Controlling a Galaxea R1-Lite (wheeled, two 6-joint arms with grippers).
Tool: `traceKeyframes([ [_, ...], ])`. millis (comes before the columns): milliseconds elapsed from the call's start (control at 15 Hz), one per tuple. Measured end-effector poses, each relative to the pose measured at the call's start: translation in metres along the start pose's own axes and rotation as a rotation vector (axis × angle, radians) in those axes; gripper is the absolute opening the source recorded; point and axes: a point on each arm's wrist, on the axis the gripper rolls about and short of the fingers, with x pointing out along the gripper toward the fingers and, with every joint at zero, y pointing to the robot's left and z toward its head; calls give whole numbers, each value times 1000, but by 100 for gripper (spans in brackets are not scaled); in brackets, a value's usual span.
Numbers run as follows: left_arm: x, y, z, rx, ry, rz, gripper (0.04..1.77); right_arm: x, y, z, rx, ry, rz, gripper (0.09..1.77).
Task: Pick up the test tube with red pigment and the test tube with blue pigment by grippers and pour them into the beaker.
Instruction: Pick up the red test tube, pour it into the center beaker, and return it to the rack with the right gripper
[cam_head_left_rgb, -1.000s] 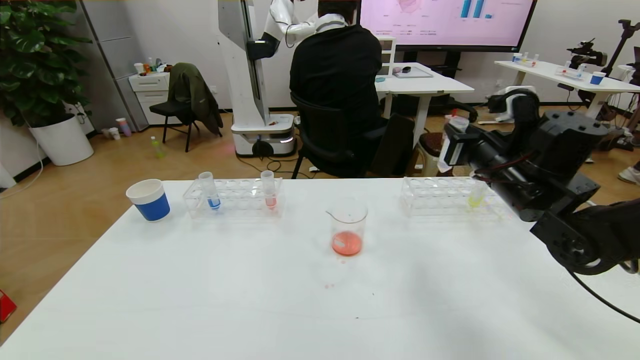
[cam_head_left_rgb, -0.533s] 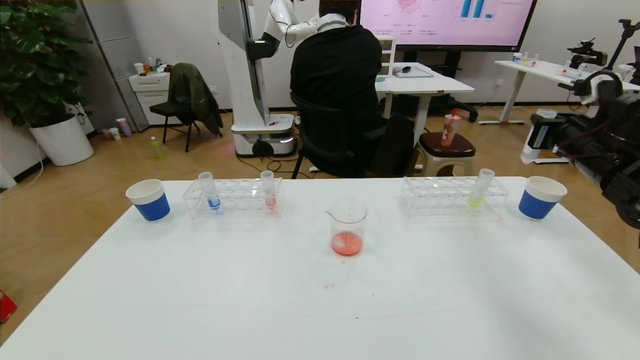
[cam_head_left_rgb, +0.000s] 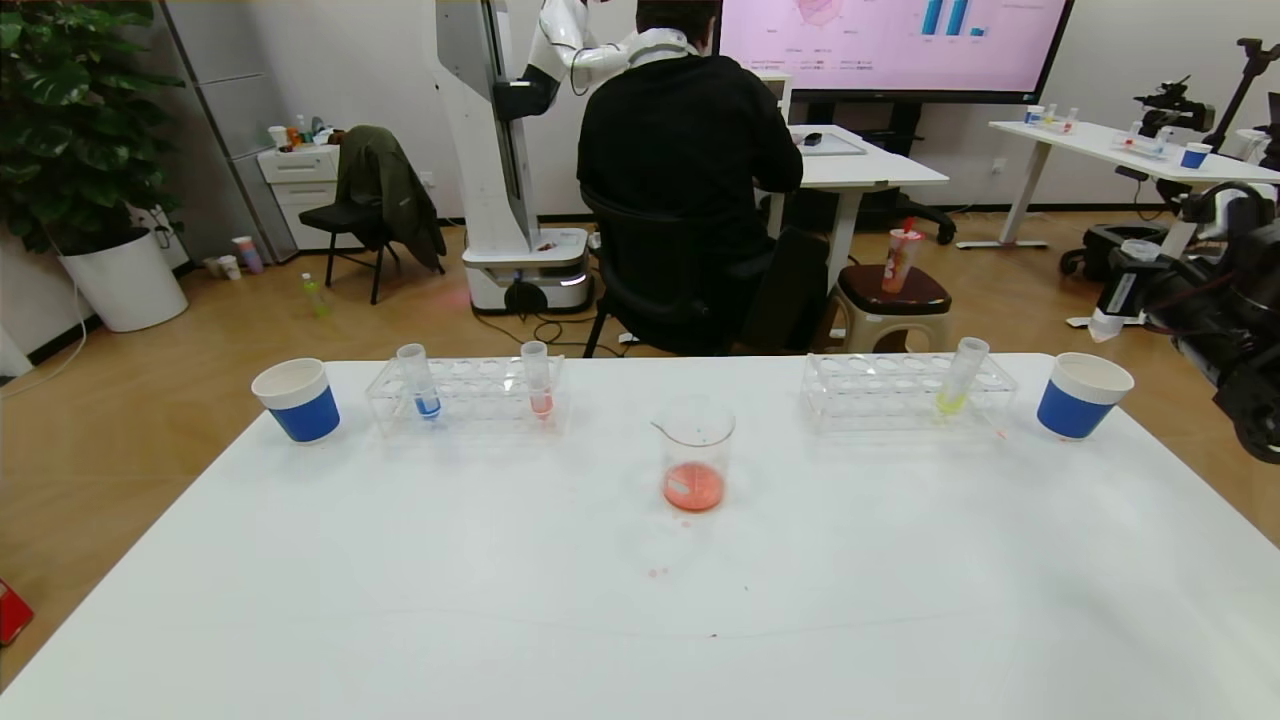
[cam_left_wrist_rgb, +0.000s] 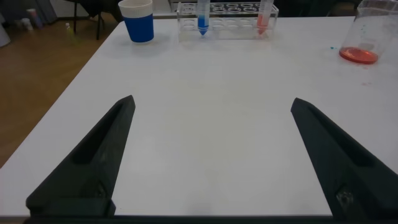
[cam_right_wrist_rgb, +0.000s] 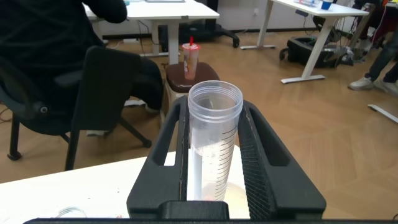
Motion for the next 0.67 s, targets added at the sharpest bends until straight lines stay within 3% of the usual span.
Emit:
traceKeyframes([
  [200,0,0,0,0,0,0,175,12,-5,-29,-17,31,-15,51],
  [667,0,0,0,0,0,0,175,24,-16,-66,-25,87,-46,51],
])
